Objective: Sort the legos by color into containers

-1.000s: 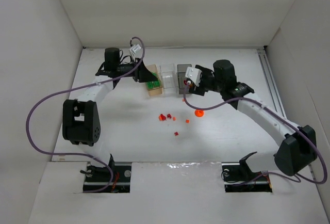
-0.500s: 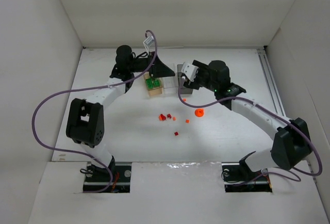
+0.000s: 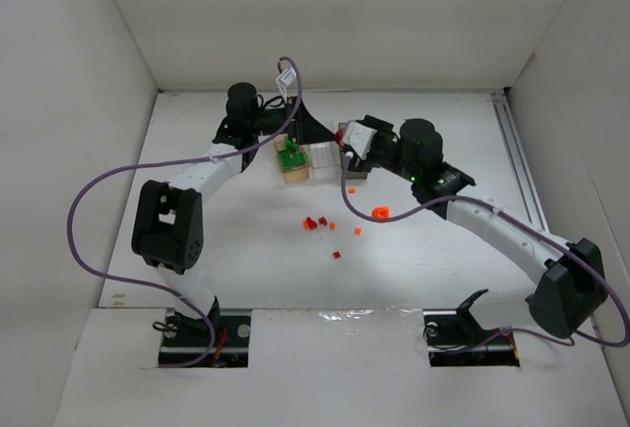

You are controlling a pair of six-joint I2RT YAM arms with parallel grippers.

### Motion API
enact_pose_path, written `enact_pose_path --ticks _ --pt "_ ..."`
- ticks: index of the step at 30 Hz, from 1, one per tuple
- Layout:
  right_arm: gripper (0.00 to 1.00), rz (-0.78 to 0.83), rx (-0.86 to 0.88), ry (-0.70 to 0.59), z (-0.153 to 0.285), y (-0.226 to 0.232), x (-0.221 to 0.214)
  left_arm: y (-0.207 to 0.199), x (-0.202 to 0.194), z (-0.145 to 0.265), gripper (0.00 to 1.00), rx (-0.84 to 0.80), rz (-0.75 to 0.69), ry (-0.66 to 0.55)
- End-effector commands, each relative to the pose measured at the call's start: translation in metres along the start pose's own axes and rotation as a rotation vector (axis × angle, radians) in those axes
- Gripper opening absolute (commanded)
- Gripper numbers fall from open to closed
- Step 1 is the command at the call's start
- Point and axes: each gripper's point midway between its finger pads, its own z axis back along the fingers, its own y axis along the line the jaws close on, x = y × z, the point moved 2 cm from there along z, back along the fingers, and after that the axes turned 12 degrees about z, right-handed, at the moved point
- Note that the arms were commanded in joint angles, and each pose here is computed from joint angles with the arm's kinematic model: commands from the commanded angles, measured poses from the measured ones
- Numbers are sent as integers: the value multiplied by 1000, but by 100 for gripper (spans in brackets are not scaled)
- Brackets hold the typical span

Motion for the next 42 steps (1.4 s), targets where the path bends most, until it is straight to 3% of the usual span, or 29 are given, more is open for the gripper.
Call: enact_pose_path --ticks 1,12,27,42 --pt "12 -3 -70 -95 1 -25 33 -16 9 -4 68 -29 -98 -3" --pt "12 -7 -55 -85 -7 -21 28 -36 0 -5 68 -73 -146 38" --pt "11 -25 -55 -52 4 -17 10 -29 5 9 70 -47 -148 10" --pt "11 -26 -40 -63 -12 -20 11 -40 -2 -10 71 -96 -155 65"
